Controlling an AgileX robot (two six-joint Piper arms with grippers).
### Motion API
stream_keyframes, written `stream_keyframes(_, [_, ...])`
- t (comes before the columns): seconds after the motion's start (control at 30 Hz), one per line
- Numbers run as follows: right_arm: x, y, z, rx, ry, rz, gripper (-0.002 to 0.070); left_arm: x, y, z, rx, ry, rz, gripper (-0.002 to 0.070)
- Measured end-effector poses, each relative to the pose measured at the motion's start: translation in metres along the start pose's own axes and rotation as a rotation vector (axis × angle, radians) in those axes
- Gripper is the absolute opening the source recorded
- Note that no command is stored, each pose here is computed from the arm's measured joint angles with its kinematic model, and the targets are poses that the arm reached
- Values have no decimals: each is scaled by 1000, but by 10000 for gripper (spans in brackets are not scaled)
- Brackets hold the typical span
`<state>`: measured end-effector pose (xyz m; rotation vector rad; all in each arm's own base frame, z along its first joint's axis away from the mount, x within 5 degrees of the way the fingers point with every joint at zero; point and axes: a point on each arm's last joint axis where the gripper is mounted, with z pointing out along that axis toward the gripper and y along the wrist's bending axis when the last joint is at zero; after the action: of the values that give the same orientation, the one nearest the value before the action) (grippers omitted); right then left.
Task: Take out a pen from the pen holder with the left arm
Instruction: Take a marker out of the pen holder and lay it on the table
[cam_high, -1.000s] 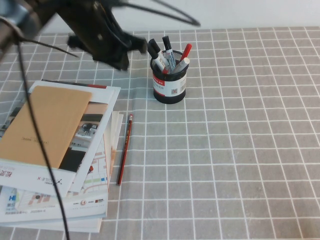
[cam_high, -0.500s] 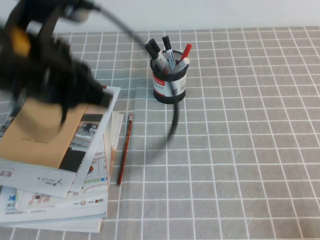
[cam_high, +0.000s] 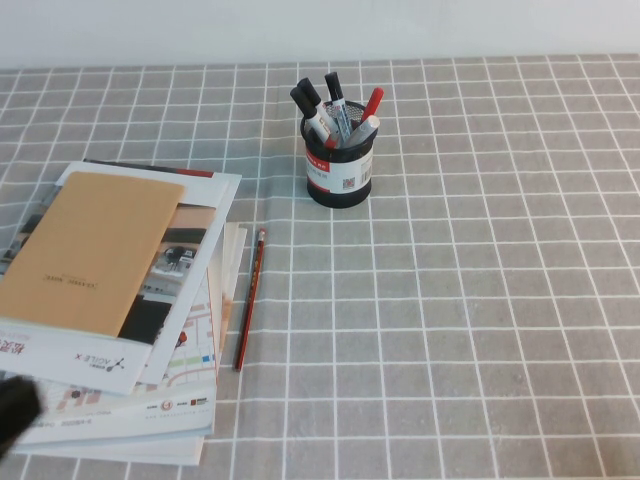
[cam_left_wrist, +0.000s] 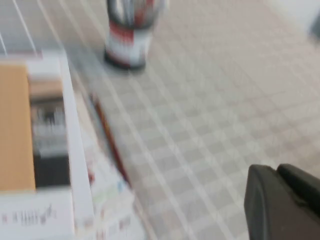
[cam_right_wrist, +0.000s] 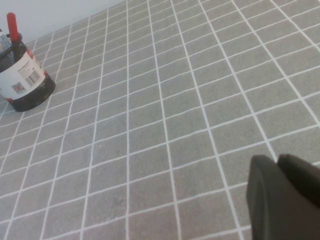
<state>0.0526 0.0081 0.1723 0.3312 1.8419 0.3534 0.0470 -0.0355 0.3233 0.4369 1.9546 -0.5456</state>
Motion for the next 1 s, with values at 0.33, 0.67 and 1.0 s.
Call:
stream_keyframes(0.33, [0,0,0,0,0,0,-13,43,15,-22,-14,-279,-23,0])
stream_keyframes(0.67, [0,0,0,-1,0,1,-13,61,25,-2,-153,-261,47,0])
stream_keyframes(1.0, [0,0,0,-2,0,5,-13,105,47,28,-432,-241,-77,0])
